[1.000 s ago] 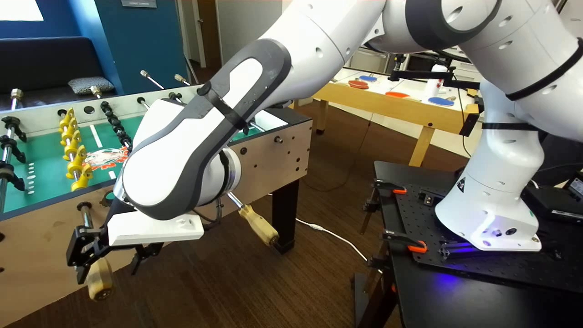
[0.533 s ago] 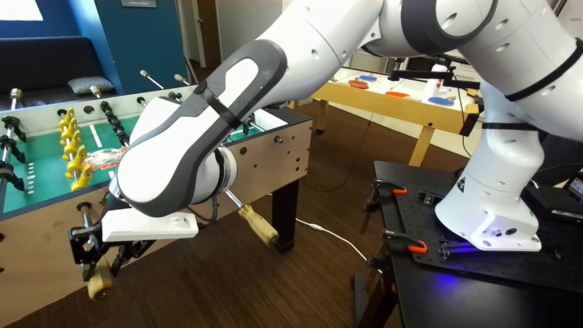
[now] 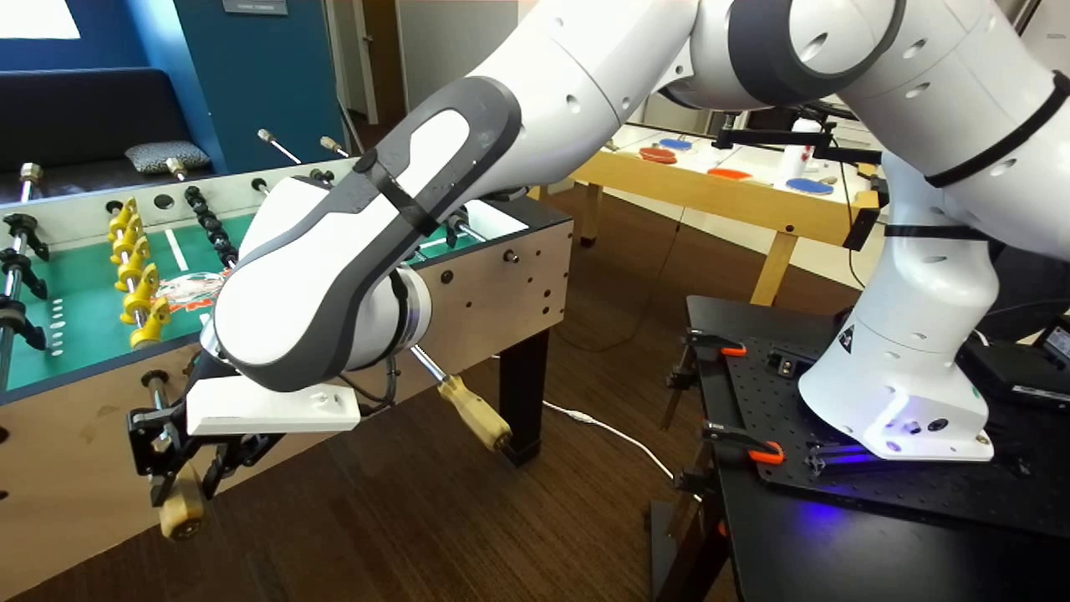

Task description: Push the second rod from the right side of the foosball table

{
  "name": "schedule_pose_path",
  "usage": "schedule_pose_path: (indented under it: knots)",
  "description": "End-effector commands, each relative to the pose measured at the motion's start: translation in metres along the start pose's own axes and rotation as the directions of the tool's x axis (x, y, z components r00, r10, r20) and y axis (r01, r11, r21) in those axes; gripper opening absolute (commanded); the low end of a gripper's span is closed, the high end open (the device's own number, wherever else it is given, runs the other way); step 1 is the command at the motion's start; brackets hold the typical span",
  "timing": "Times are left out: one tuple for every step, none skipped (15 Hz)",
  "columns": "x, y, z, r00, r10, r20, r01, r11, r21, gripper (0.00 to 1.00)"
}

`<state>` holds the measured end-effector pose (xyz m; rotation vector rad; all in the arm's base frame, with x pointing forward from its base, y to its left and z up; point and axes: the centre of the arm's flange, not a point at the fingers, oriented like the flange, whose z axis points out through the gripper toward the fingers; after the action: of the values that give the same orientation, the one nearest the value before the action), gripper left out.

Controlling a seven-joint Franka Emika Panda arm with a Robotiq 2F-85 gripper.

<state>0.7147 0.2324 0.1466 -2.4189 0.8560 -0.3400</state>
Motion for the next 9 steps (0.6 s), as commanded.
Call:
schedule_pose_path:
  knots:
    - [0.030, -0.005, 0.009, 0.999, 0.015, -0.036, -0.013, 0.999, 0.035, 0.14]
    - [0.036, -0.004, 0.010, 0.999, 0.015, -0.040, -0.013, 0.999, 0.038, 0.14]
    - [0.042, -0.004, 0.011, 0.999, 0.017, -0.041, -0.015, 0.999, 0.041, 0.14]
    - [0.047, -0.003, 0.011, 0.999, 0.018, -0.045, -0.016, 0.999, 0.043, 0.14]
    - [0.054, -0.003, 0.012, 0.999, 0.019, -0.048, -0.017, 0.999, 0.046, 0.14]
    - [0.060, -0.002, 0.012, 0.998, 0.018, -0.052, -0.016, 0.999, 0.047, 0.14]
    - [0.067, -0.001, 0.014, 0.998, 0.019, -0.055, -0.017, 0.999, 0.048, 0.14]
    - [0.074, 0.000, 0.015, 0.998, 0.021, -0.054, -0.018, 0.999, 0.050, 0.14]
    - [0.080, 0.000, 0.017, 0.998, 0.022, -0.056, -0.019, 0.999, 0.050, 0.14]
